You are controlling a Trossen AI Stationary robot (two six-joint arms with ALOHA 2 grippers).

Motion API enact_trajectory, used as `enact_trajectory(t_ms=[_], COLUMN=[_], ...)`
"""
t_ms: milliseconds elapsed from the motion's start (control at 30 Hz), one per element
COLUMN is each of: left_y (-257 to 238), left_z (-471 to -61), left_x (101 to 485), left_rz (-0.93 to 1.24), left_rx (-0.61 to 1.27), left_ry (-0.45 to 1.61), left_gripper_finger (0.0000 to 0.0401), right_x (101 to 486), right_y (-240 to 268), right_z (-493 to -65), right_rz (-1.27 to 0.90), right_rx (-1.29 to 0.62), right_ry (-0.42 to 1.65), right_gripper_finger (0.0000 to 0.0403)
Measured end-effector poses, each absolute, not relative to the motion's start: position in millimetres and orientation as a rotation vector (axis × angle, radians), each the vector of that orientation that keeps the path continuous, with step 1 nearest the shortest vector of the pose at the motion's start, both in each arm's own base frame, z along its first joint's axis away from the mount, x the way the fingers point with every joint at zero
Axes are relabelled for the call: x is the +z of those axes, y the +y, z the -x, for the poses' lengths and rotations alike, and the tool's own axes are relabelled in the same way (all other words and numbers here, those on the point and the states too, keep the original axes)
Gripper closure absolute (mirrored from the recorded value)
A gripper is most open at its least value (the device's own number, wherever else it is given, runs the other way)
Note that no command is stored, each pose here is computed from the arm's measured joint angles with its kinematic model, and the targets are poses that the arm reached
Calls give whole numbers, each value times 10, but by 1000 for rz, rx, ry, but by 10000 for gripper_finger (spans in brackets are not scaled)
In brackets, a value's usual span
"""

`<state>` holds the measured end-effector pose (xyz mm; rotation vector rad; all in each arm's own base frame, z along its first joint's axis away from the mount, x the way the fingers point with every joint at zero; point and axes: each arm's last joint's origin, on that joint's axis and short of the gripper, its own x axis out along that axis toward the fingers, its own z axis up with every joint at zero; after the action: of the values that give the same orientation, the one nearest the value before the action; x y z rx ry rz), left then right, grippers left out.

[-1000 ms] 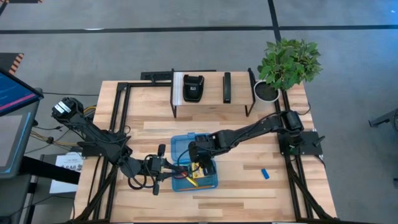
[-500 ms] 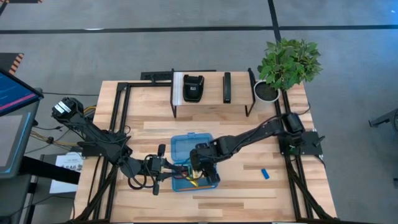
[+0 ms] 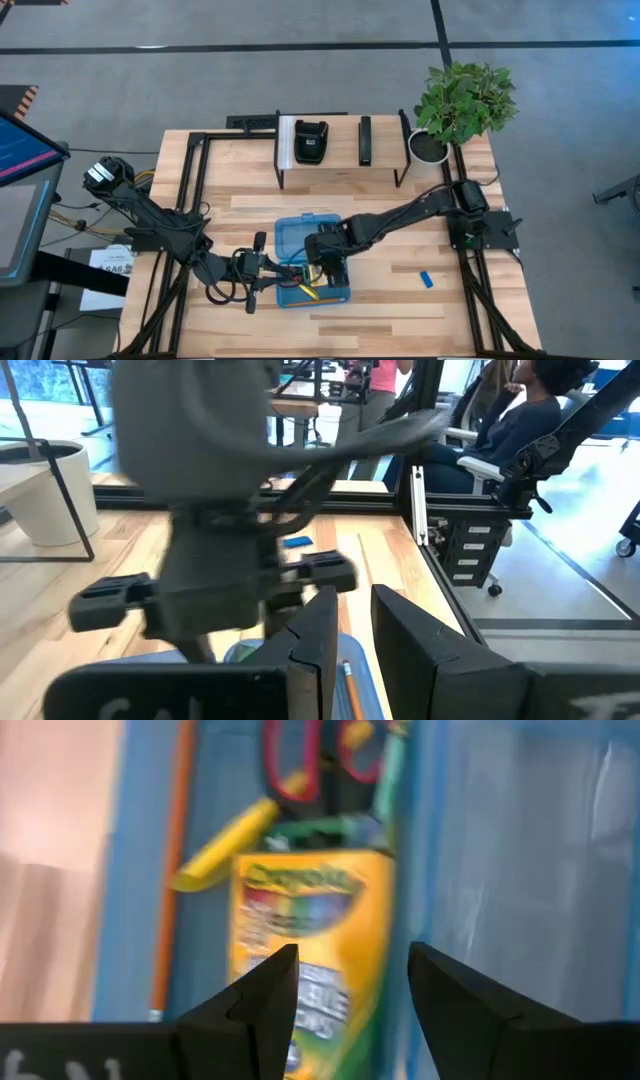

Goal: Pack school essentials
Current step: Put the yellow crayon box into the blue supply box

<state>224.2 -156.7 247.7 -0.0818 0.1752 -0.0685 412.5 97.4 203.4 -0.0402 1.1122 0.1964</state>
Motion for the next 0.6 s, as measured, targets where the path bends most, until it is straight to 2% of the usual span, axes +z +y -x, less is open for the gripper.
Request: enact_trajectory(t_ms=[233,600], left_y=[-1567,-1567], left_z=[-2242,-2242], left_x=[2475,2477], left_rz=[81,82], left_rx=[-68,-68], left_ry=[177,176], left_gripper_finger=[349,349], right_x=[1906,1918], right_y=[817,1038], right_z=[-4086,-4057], right_rz=[-14,-34], right_rx=[171,278], right_ry=[1176,1162], right_gripper_finger=[194,197])
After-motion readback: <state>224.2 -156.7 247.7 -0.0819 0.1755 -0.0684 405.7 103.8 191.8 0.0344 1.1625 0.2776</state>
